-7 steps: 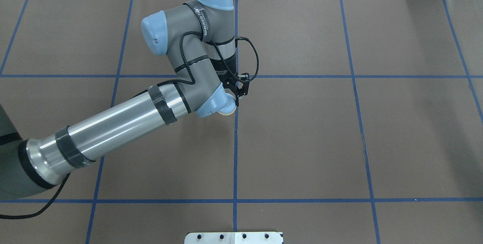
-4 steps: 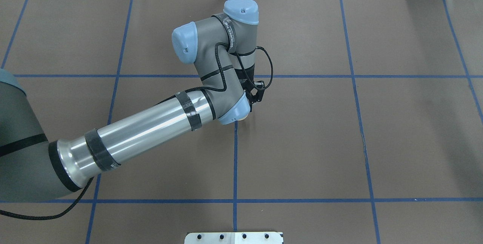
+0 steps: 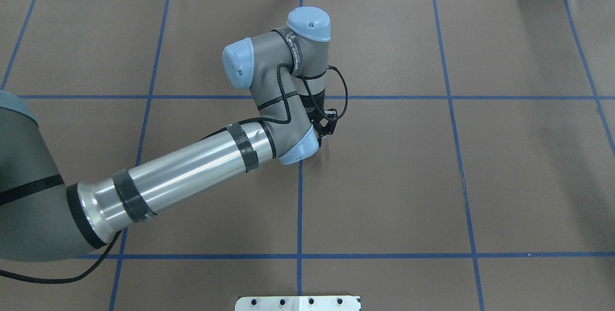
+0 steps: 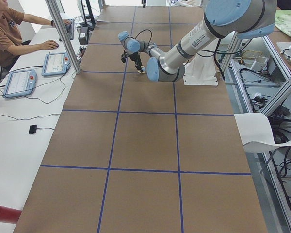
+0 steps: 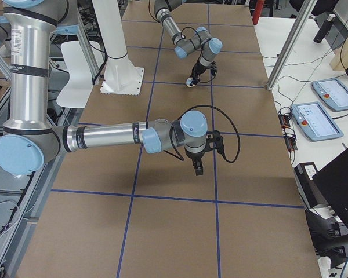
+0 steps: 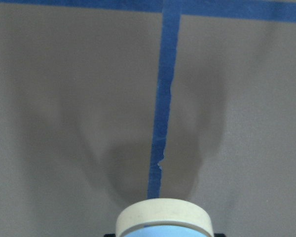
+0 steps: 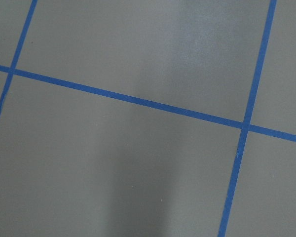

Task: Place and press bell with both arms
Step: 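Lower the bell onto the table centre with the left gripper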

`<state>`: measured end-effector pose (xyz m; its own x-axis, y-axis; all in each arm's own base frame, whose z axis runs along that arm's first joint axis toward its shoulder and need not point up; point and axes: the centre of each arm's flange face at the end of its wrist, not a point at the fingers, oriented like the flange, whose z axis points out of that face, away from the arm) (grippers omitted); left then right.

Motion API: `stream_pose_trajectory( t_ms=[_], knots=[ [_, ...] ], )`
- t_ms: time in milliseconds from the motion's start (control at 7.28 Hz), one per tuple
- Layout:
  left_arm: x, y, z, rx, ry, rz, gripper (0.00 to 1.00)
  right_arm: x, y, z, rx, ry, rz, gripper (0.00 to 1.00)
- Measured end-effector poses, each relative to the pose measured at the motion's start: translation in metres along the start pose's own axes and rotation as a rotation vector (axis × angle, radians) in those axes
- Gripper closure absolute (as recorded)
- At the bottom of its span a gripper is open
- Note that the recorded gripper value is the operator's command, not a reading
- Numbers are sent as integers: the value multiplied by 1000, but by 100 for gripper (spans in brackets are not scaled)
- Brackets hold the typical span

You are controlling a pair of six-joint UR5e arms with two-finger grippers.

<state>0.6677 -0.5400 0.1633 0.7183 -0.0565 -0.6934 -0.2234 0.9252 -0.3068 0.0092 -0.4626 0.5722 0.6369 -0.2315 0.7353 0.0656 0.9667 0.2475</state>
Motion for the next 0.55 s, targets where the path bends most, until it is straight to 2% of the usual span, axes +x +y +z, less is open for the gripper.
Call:
stream_pose_trajectory(
  t_ms=[137, 275, 550],
  knots=[
    [1, 1, 1, 4, 9, 10, 7, 0, 0, 0, 0, 0, 1, 0],
    [1, 0, 2, 7, 14, 16, 2, 0, 0, 0, 1, -1, 1, 0],
    [-5, -3, 2, 11, 15, 15, 2, -6, -8, -3, 9, -6, -9, 0]
  ],
)
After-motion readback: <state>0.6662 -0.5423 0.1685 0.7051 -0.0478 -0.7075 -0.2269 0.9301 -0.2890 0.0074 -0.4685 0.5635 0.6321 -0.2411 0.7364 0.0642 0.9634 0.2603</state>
